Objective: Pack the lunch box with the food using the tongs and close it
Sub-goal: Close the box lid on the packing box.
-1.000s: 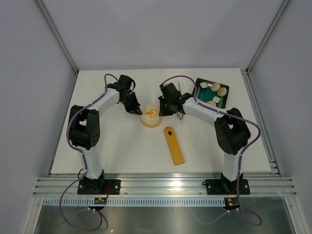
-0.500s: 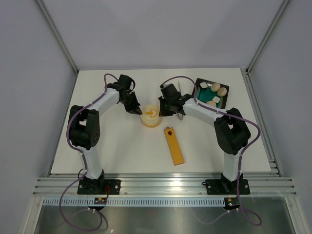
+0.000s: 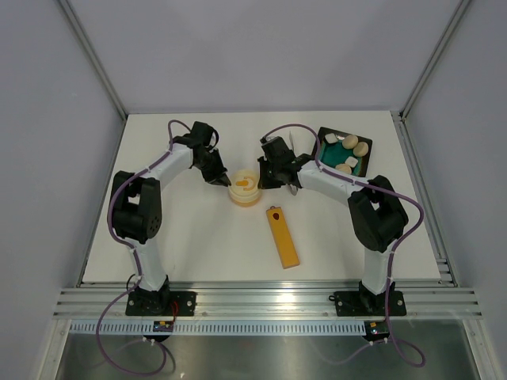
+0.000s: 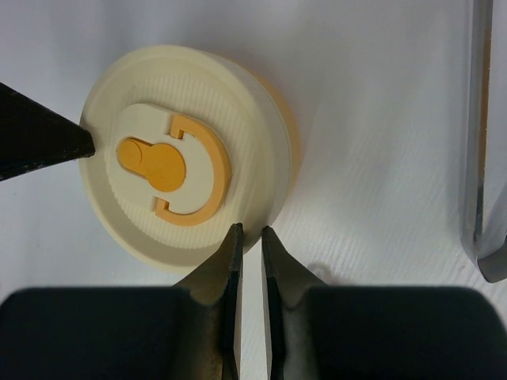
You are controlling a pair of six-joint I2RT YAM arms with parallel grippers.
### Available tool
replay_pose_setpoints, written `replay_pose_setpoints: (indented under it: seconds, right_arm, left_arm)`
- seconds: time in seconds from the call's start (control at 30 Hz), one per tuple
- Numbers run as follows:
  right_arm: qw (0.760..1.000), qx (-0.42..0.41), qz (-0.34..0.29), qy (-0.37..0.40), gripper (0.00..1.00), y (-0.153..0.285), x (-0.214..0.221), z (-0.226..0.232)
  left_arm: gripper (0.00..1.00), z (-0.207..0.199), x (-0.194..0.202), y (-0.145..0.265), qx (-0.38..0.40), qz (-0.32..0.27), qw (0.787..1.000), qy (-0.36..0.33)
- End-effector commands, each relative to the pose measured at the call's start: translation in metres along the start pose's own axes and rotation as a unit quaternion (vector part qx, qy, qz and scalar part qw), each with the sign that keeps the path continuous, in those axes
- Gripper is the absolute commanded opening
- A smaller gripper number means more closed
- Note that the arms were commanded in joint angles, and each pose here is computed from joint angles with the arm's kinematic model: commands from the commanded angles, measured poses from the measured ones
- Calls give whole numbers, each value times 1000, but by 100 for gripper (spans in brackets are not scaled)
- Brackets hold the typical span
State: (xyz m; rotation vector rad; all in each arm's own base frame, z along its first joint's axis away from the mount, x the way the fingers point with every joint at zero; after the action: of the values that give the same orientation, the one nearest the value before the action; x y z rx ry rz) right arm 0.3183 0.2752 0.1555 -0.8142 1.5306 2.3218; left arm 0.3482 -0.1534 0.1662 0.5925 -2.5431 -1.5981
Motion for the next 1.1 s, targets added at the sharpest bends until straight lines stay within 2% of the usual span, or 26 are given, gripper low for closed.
replay_pose_setpoints:
  seconds: [0.0, 0.1, 0.13, 0.27, 0.37, 0.47, 0.7, 1.07]
  right_arm:
    - [998, -1, 64, 22, 6, -2, 32, 8]
    - [999, 2, 47, 28, 9, 9, 21, 10]
    - [999, 1, 43, 30, 20, 12, 19, 11]
    - [999, 5, 32, 35, 32, 19, 10, 14]
    - [999, 9, 24, 40, 34, 24, 4, 16]
    - [999, 20, 6, 41, 39, 30, -3, 17]
    - [998, 32, -19, 43, 48, 42, -16, 19]
    - [997, 36, -41, 54, 48, 56, -32, 25]
  left_arm:
    - [14, 0, -3, -8, 5, -26, 1000, -6]
    - [23, -2, -4, -1, 4, -36, 999, -13]
    - [30, -3, -4, 1, 3, -38, 999, -15]
    - [49, -4, -4, 6, 1, -42, 999, -20]
    - [60, -6, -4, 10, 3, -47, 999, -23]
    - [65, -6, -4, 14, 4, -51, 998, -25]
    - [71, -6, -2, 22, 2, -60, 998, -33]
    - [77, -9, 1, 41, 3, -69, 996, -47]
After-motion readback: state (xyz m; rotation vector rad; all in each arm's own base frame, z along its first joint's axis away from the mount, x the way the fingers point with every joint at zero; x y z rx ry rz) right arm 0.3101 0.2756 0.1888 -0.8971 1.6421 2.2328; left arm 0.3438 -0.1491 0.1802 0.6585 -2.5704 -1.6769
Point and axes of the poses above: each gripper's point midway between its finger pads, its own y axis back along the fingers, its own z axis along the line the jaws close on, x = y × z, the point moved 10 cm from there along y, back along the fingers, and after that the axes turned 2 degrees about y, right-handed, at the moved point
